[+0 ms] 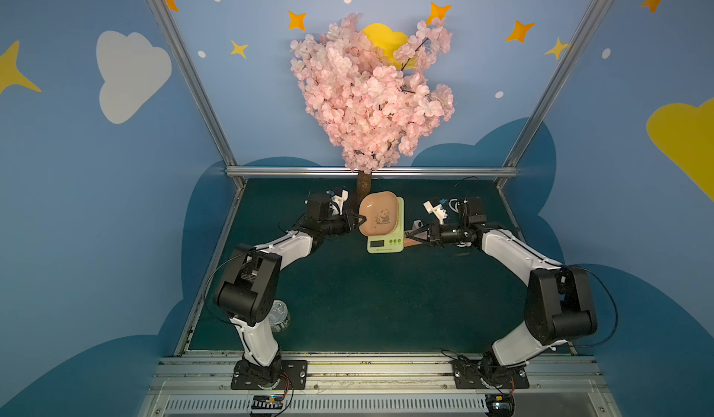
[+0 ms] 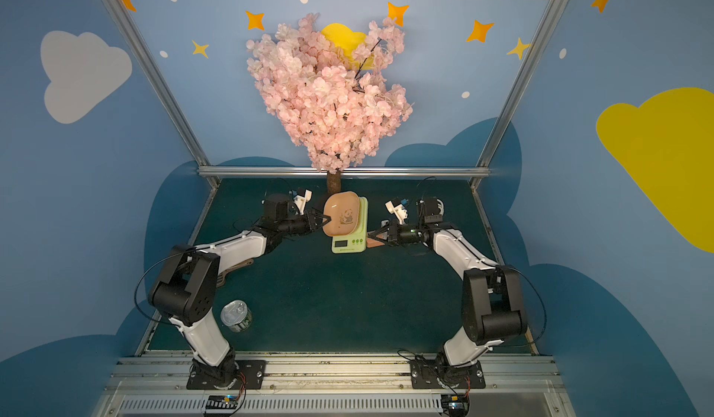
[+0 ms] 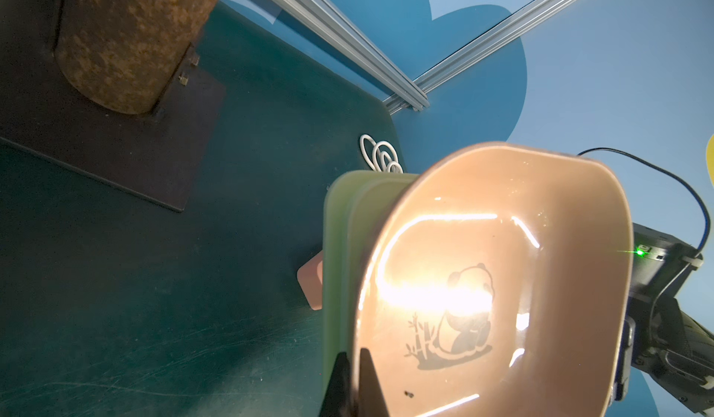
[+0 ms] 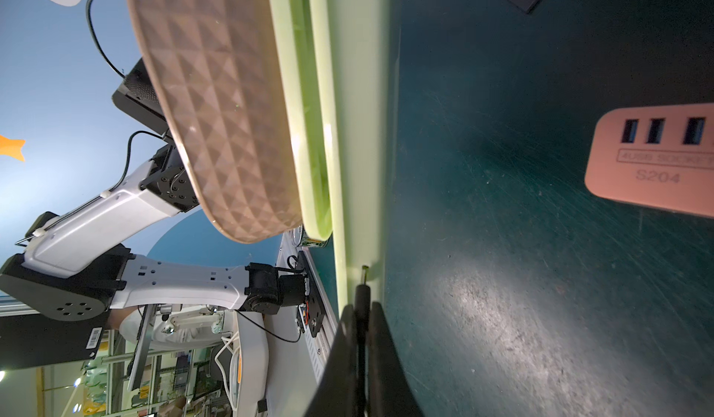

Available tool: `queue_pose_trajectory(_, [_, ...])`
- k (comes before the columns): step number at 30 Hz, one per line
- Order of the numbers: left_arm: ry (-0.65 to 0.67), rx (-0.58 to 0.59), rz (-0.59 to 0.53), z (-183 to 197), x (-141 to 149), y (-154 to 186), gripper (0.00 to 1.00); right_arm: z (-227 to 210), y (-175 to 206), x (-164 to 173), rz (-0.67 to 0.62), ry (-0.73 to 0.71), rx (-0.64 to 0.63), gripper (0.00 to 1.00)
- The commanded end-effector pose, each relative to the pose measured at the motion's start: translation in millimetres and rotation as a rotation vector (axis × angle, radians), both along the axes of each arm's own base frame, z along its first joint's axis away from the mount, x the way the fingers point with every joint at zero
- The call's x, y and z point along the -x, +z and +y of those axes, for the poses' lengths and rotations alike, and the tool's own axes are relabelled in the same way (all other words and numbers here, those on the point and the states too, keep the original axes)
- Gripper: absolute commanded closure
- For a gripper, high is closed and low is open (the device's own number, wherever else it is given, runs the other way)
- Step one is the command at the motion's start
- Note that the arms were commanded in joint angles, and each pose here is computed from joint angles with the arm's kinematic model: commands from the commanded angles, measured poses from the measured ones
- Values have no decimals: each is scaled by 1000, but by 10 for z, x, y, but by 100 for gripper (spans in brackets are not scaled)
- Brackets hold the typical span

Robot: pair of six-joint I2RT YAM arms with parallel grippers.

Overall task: Charge the electronic scale
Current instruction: Insert the charging cable into the electronic scale.

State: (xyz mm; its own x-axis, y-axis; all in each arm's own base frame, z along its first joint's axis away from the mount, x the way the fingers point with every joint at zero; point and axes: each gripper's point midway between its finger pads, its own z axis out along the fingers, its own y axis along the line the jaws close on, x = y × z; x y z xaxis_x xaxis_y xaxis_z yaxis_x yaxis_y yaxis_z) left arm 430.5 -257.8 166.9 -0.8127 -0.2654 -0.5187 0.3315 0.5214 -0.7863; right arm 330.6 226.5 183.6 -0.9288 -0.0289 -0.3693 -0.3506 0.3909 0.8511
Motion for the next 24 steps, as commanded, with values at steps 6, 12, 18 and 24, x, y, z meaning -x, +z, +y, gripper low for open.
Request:
queue_pose_trajectory(6, [-110, 86, -131, -205, 85, 425, 96, -24, -3, -45, -13, -17, 16, 100])
queue_pose_trajectory(12, [-115, 85, -137, -209, 92, 434, 96, -47, -5, -47, -20, -23, 29, 100])
queue_pose_trajectory(18, [-113, 85, -131, -213, 84, 415, 96, -15, 35, -26, -25, -5, 4, 100])
queue_pose_trajectory(24, [-107, 82, -122, -206, 71, 378, 96, -4, 103, -9, -53, -1, -14, 100])
